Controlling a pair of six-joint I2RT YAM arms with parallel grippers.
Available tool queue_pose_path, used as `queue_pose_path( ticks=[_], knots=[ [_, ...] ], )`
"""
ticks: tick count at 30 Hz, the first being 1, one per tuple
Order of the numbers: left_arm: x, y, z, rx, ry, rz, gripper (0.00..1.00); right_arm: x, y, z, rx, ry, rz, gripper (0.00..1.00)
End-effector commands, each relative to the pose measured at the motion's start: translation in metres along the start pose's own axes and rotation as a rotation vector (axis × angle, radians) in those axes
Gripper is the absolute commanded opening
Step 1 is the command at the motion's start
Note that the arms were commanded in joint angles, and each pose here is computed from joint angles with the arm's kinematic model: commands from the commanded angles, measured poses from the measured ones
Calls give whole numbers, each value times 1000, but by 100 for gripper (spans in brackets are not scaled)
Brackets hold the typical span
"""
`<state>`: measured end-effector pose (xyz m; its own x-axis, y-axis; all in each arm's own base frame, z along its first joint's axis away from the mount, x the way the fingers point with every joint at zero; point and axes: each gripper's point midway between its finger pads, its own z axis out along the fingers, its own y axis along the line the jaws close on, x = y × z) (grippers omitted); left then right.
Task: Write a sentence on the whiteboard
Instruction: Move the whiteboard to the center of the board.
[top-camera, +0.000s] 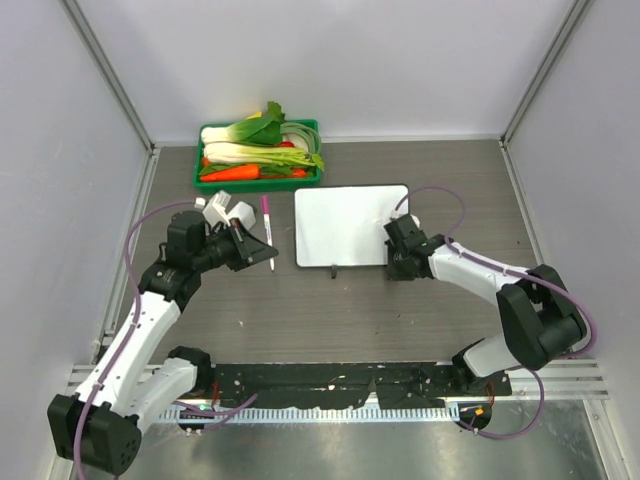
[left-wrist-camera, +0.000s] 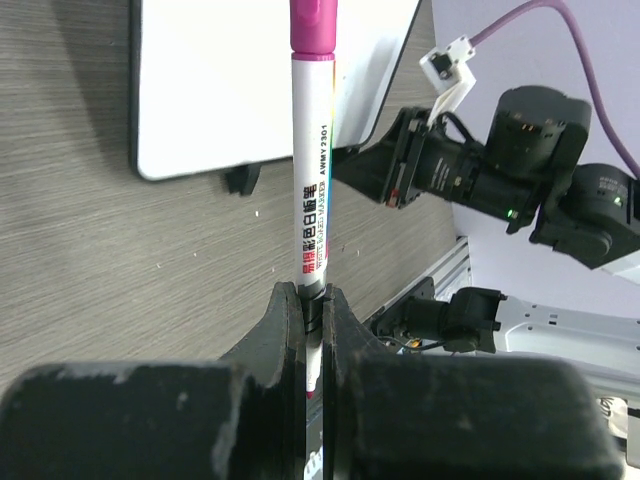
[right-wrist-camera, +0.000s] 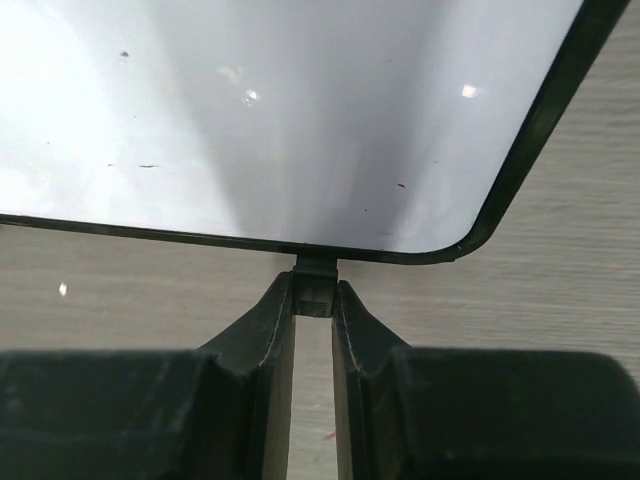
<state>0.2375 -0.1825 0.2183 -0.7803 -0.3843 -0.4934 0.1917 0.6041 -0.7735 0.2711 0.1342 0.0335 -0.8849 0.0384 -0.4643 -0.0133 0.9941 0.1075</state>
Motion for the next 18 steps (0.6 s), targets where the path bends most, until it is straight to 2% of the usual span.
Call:
queue_pose_path(
  ticks=[1, 6, 11, 13, 14, 15, 16, 17, 18],
  knots=[
    [-3, -5, -8, 5, -30, 1, 0, 18, 32, -4, -49, -5, -13, 1],
    [-3, -8, -12, 9, -39, -2, 0, 42, 65, 3, -101, 27, -33, 1],
    [-4, -10, -14, 12, -46, 3, 0, 58, 71, 7, -83, 47, -32, 2],
    [-4, -10, -14, 11, -46, 5, 0, 61, 73, 4, -104, 57, -20, 6],
    [-4, -10, -14, 12, -44, 9, 0, 59, 76, 0, -118, 47, -20, 19],
    [-4, -9, -13, 9, -46, 12, 0, 60, 73, -1, -112, 46, -13, 25],
    [-5, -9, -13, 8, -45, 16, 0, 56, 74, -7, -122, 28, -10, 39],
    [-4, -9, -14, 4, -41, 17, 0, 55, 71, -10, -111, 24, -11, 44],
    [-4, -9, -14, 4, -36, 23, 0, 50, 72, -16, -121, 2, -7, 55]
  ],
)
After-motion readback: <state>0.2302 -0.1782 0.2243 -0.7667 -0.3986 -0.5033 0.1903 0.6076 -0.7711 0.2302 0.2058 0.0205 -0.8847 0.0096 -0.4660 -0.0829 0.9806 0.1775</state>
